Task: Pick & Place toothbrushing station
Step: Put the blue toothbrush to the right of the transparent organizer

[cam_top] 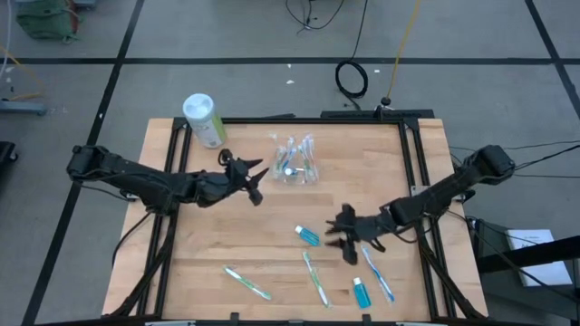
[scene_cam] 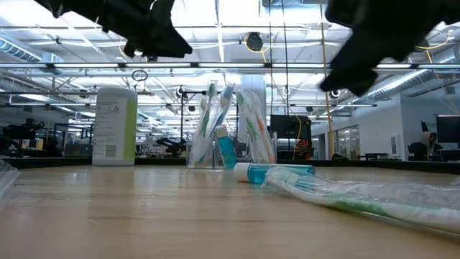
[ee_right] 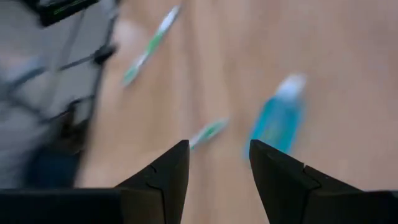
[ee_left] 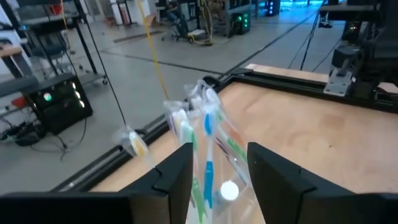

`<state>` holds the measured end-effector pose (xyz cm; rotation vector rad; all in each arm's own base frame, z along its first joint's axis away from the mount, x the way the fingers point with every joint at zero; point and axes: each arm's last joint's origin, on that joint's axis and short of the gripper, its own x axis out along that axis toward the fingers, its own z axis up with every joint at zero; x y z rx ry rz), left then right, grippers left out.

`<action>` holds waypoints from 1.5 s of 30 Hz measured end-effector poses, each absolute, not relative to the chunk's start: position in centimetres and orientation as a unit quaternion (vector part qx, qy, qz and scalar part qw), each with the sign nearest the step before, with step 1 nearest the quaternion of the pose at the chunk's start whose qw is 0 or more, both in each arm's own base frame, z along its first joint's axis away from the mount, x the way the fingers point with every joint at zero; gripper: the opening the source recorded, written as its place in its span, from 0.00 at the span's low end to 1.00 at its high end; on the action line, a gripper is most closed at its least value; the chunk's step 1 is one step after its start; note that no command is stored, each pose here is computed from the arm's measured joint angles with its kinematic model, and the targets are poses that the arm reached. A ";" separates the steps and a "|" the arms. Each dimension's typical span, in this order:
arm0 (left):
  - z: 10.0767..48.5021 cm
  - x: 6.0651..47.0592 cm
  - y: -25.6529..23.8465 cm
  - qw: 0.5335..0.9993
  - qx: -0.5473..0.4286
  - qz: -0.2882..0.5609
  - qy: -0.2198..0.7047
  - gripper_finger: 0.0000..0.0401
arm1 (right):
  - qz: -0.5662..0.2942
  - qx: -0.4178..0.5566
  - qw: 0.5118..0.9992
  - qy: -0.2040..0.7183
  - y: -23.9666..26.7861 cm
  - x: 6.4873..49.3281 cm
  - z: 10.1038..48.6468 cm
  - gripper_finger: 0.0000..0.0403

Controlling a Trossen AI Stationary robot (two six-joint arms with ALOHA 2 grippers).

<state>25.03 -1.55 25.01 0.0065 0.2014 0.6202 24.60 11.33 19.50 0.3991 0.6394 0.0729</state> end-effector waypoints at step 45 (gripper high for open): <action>24.2 24.9 -1.1 0.944 -0.055 0.302 0.122 0.40 | -0.138 0.365 0.715 0.580 15.0 17.9 15.2 0.05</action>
